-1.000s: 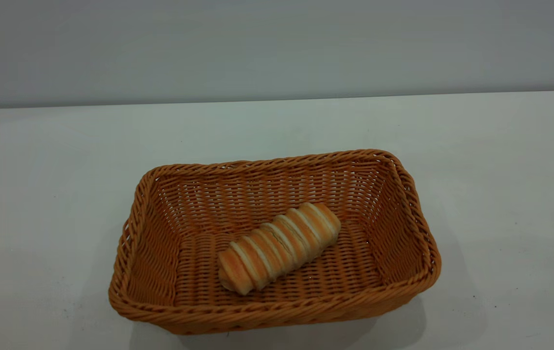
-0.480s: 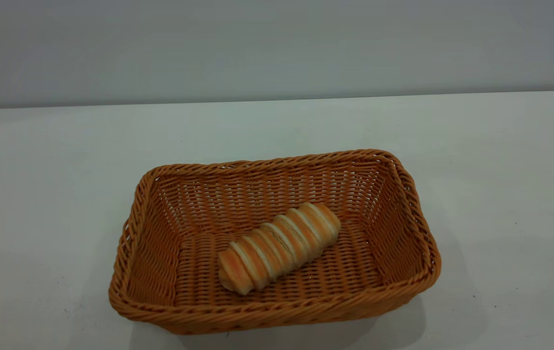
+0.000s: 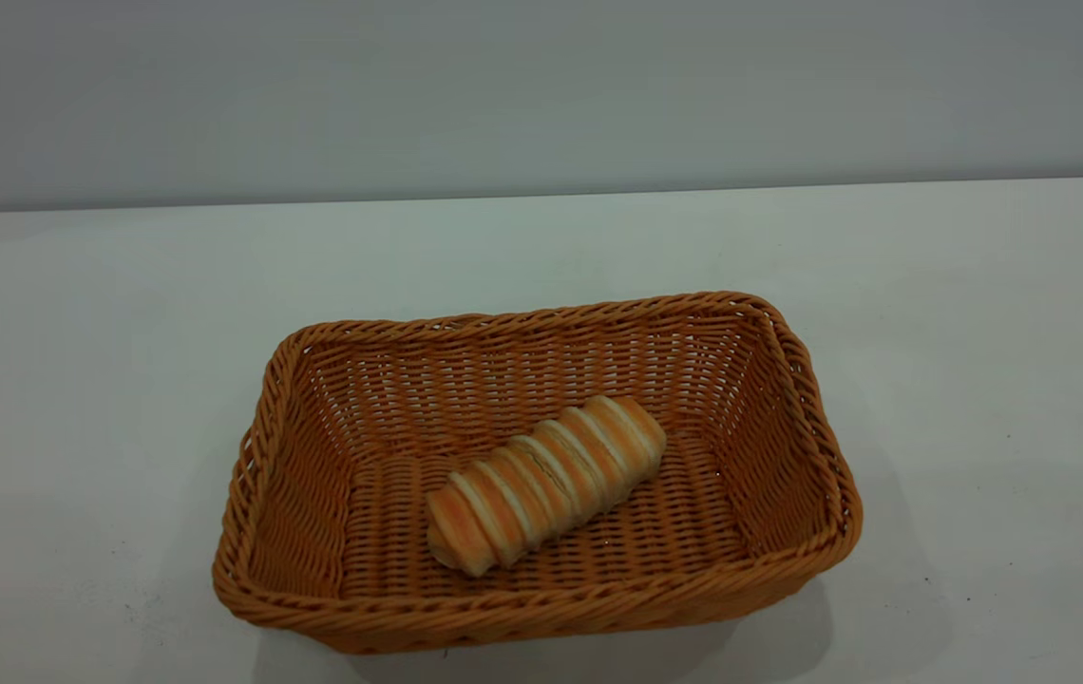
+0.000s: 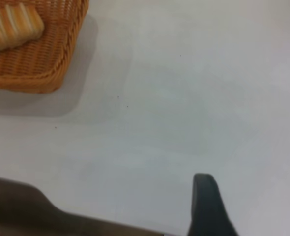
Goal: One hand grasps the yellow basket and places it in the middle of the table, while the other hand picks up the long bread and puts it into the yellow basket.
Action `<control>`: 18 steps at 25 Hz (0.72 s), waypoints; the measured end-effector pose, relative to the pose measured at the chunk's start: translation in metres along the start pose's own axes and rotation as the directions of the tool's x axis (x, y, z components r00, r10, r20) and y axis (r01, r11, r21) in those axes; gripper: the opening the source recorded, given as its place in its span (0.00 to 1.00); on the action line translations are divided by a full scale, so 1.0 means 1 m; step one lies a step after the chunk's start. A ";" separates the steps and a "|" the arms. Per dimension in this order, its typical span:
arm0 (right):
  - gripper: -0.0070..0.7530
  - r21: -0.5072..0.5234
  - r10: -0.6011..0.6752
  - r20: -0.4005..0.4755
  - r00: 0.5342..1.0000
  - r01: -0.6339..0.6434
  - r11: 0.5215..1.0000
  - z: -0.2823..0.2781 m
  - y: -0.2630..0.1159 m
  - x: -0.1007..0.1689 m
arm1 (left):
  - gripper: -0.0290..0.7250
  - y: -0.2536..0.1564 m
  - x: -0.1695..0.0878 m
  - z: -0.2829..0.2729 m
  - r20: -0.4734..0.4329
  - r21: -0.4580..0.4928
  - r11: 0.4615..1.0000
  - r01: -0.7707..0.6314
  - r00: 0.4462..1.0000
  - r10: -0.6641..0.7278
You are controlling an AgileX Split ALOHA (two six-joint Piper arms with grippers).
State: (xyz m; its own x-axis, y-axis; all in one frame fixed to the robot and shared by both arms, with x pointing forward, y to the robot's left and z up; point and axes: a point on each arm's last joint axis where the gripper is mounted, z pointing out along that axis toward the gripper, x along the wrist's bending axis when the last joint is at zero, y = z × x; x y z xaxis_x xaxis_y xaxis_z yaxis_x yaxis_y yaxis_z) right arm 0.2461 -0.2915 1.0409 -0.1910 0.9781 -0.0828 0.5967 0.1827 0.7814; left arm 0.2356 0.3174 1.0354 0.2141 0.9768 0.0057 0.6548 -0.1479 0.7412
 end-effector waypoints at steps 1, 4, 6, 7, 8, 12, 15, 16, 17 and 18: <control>0.66 0.000 0.000 0.000 1.000 0.000 1.000 0.000 0.000 0.000 | 0.62 0.000 0.000 0.000 0.000 0.000 1.000 0.000 1.000 0.000; 0.66 0.000 0.000 0.000 1.000 0.000 1.000 0.000 0.000 0.000 | 0.62 0.000 0.000 0.000 0.000 0.000 1.000 0.000 1.000 0.000; 0.66 -0.002 0.000 0.000 1.000 0.000 1.000 0.000 0.000 0.000 | 0.62 0.000 0.000 0.000 -0.001 -0.001 1.000 0.002 1.000 -0.002; 0.66 -0.007 -0.001 0.001 1.000 0.001 1.000 -0.001 -0.001 0.000 | 0.62 -0.001 0.000 0.000 -0.010 -0.005 1.000 0.010 1.000 -0.010; 0.66 -0.014 -0.001 0.002 1.000 0.001 1.000 -0.002 -0.001 0.000 | 0.62 -0.002 0.000 -0.001 -0.028 -0.010 1.000 0.027 0.999 -0.027; 0.66 -0.064 -0.002 0.015 1.000 0.003 0.998 -0.007 -0.005 0.001 | 0.62 -0.006 -0.002 -0.006 -0.137 -0.051 0.990 0.129 0.981 -0.135; 0.66 -0.105 0.006 0.036 0.999 -0.003 0.994 -0.012 -0.009 0.003 | 0.62 -0.010 -0.003 -0.009 -0.201 -0.080 0.979 0.185 0.959 -0.198; 0.66 -0.110 0.007 0.037 0.999 -0.003 0.994 -0.013 -0.010 0.003 | 0.62 -0.010 -0.004 -0.009 -0.217 -0.085 0.976 0.198 0.953 -0.213; 0.66 -0.110 0.007 0.037 0.999 -0.003 0.994 -0.013 -0.010 0.003 | 0.62 -0.010 -0.004 -0.009 -0.227 -0.089 0.974 0.207 0.948 -0.222; 0.66 -0.110 0.007 0.037 0.999 -0.003 0.994 -0.013 -0.010 0.003 | 0.62 -0.010 -0.005 -0.010 -0.237 -0.092 0.972 0.216 0.944 -0.232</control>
State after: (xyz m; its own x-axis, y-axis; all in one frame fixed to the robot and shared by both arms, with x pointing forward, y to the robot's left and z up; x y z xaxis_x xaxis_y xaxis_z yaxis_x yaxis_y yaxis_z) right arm 0.2298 -0.2918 1.0407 -0.1578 0.9823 -0.1006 0.5080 0.1681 0.8448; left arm 0.2208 0.3161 1.0341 -0.1214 0.9926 -0.0072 0.6161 0.0810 0.7835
